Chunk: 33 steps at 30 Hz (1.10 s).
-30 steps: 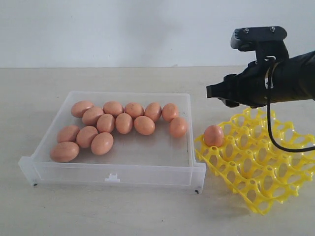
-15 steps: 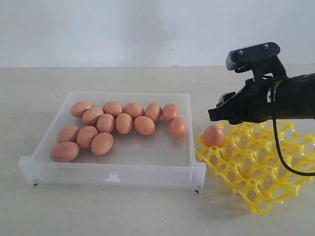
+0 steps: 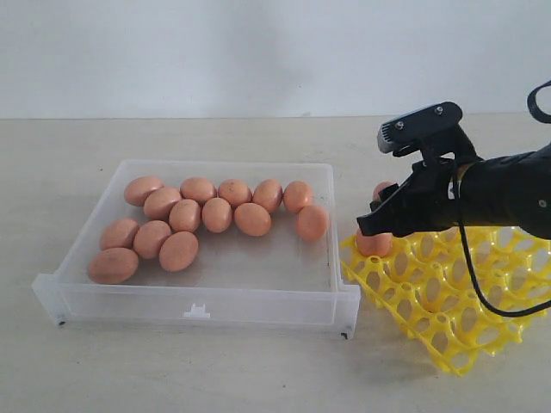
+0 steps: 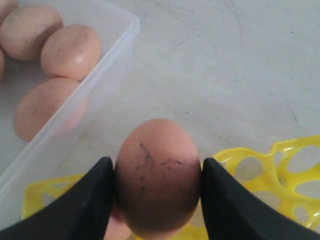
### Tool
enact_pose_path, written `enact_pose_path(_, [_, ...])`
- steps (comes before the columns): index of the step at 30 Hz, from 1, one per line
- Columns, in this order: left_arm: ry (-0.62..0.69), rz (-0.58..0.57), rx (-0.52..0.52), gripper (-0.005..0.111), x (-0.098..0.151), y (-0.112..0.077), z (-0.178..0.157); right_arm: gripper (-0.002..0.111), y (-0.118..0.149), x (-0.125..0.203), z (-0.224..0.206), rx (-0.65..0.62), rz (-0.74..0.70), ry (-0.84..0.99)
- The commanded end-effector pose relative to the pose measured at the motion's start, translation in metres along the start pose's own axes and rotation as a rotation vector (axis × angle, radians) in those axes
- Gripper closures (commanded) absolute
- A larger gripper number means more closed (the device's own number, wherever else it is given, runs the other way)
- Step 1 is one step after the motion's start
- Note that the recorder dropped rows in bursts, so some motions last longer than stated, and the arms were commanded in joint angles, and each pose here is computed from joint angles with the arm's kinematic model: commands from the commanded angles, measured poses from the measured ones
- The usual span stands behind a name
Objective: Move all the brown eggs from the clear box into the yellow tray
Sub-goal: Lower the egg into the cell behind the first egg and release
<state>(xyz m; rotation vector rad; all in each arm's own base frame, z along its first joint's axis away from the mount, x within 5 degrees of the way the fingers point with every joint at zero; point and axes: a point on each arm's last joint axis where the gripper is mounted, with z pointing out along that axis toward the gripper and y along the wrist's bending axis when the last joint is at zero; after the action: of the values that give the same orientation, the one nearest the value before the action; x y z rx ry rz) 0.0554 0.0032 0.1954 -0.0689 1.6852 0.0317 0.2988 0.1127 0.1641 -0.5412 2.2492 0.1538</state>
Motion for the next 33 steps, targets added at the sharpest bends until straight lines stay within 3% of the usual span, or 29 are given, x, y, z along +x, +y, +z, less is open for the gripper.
enact_pose_path(1, [0.0,0.004,-0.001,0.111,0.001,0.0,0.0,0.1,-0.008,-0.001,0.001,0.02,0.016,-0.025])
enact_pose_path(33, [0.0,0.004,-0.001,0.111,0.001,0.0,0.0,0.1,-0.013,0.006,0.011,0.025,0.028,-0.011])
